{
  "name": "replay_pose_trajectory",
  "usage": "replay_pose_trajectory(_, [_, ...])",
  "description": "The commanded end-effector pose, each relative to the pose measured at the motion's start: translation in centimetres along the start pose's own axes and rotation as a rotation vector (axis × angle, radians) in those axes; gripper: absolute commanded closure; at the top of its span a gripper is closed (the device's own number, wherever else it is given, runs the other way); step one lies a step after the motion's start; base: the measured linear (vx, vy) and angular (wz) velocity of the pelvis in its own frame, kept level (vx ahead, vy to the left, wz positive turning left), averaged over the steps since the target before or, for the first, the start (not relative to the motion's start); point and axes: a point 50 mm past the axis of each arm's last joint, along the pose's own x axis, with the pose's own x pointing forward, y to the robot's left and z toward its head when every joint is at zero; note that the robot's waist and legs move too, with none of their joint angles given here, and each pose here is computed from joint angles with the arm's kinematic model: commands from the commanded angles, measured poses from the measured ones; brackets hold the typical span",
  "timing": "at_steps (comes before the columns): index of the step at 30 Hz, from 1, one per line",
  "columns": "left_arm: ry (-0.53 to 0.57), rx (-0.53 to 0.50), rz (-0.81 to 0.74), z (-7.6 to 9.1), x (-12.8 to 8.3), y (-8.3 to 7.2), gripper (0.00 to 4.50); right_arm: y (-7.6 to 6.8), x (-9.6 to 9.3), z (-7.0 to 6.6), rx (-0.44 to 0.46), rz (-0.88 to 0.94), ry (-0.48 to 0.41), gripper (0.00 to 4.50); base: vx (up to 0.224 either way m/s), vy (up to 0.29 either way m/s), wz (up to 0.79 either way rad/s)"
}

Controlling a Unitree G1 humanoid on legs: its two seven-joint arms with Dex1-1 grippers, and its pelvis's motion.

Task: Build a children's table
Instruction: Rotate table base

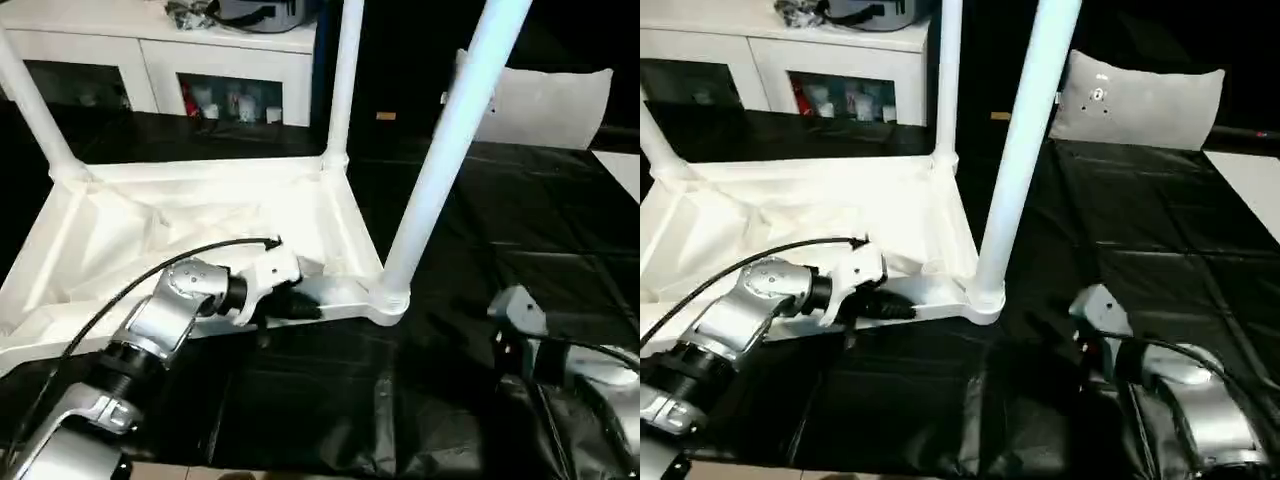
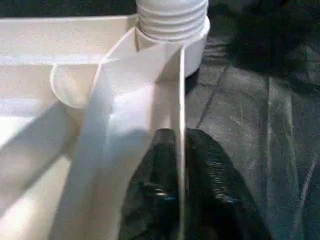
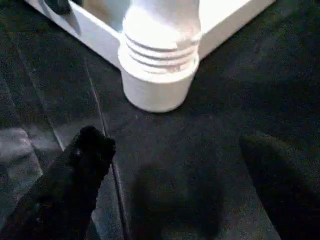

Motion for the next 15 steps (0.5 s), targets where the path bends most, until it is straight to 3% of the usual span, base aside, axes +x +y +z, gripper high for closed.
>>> replay_pose_trajectory(1, [-0.023, 0.02, 0.022, 0.7, -0.1, 0.5, 3.84, 0.0, 0.1, 0.7, -0.023, 0.003, -0.018, 0.0, 0.0, 0.0, 0.0])
replay_pose_trajectory(9, [-0.062, 0.04, 0.018, 1.8, 0.3, 1.3, 3.84, 0.0, 0.2, 1.5, -0.042, 0.0, -0.044, 0.0, 0.0, 0.0, 0.0])
replay_pose_trajectory(10, [-0.059, 0.037, 0.016, 1.8, 0.4, 1.3, 3.57, 0.0, 0.2, 1.7, -0.043, -0.001, -0.046, 0.0, 0.0, 0.0, 0.0])
replay_pose_trajectory(15, [-0.007, 0.02, -0.046, 1.2, 0.9, 0.9, 3.45, -0.1, 0.2, 2.0, -0.046, -0.004, -0.05, 0.0, 0.0, 0.0, 0.0])
